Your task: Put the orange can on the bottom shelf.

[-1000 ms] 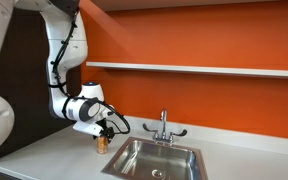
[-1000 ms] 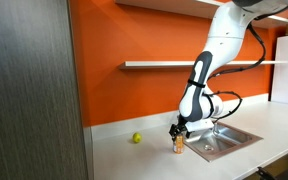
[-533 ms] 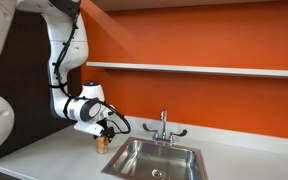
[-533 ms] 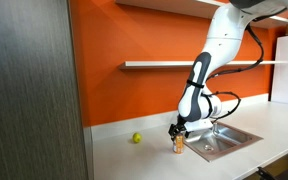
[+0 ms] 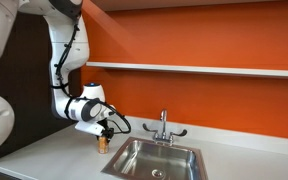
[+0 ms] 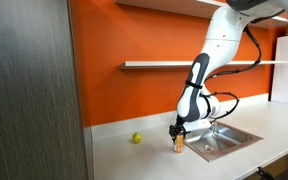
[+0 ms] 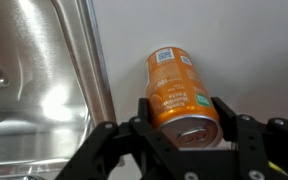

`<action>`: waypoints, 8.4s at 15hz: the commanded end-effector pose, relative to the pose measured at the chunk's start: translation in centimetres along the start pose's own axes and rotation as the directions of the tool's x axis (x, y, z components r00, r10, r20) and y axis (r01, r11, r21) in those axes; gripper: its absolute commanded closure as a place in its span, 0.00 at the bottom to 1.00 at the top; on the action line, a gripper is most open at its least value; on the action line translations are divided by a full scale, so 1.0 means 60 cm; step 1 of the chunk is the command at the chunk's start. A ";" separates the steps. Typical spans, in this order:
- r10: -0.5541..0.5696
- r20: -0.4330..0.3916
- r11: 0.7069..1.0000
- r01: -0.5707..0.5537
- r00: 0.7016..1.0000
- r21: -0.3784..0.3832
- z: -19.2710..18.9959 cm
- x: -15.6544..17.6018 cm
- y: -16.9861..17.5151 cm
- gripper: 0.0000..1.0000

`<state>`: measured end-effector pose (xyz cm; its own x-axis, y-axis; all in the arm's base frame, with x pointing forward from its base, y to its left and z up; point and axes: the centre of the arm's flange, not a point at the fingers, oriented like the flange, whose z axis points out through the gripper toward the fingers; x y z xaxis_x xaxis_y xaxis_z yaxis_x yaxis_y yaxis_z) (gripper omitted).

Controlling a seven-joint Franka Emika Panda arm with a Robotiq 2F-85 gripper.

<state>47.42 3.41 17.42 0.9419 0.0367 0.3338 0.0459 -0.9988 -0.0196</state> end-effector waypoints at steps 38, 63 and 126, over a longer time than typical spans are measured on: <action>0.032 -0.028 0.989 -0.035 0.999 -0.143 -0.530 0.093 -0.051 0.62; -0.022 -0.300 0.991 -0.019 0.954 -0.133 -0.848 0.258 -0.112 0.62; 0.083 -0.182 0.980 -0.114 0.980 -0.166 -0.707 0.579 -0.075 0.62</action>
<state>64.86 7.60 67.64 0.8639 -0.0214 0.5032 -0.0845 -0.9911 0.1030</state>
